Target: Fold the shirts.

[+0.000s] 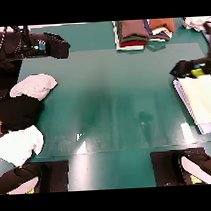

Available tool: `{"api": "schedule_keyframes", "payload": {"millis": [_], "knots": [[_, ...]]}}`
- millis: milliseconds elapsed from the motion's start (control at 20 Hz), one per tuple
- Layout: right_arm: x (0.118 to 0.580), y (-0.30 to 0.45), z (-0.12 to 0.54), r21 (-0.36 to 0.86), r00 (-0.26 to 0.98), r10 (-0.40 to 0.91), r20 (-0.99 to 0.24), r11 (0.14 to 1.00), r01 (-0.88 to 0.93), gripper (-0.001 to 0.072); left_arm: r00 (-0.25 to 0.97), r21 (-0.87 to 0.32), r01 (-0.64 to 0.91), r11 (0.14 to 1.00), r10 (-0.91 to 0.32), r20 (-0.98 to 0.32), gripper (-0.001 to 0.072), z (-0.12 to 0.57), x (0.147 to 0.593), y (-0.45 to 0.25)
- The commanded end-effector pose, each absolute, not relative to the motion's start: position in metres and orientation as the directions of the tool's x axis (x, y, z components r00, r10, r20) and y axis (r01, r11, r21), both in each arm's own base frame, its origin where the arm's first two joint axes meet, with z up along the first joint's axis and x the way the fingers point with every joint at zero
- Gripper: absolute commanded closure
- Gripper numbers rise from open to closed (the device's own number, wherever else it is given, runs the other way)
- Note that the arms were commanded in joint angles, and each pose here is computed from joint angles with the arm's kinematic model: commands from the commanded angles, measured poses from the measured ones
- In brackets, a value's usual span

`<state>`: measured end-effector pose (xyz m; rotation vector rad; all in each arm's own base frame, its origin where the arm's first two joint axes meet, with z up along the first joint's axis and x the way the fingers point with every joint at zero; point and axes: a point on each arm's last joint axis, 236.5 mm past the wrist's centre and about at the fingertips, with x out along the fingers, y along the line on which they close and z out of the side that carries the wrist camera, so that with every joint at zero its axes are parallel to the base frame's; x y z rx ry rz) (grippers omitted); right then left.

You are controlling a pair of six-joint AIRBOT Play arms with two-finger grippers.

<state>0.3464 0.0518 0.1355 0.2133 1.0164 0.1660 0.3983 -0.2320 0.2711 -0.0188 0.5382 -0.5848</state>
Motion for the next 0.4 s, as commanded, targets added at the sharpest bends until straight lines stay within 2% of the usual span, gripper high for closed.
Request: {"api": "schedule_keyframes", "payload": {"millis": [0,350], "knots": [[0.348,0.122,0.135,0.266,0.498,0.342,-0.797,0.939,-0.219,0.07,0.708,-0.166,0.52,0.838,-0.531,-0.465,0.0682,0.274,0.4,-0.232],[0.346,0.148,0.14,0.257,0.508,0.377,-0.775,0.922,-0.29,0.0695,0.708,-0.166,0.52,0.838,-0.531,-0.465,0.0683,0.274,0.4,-0.232]]}}
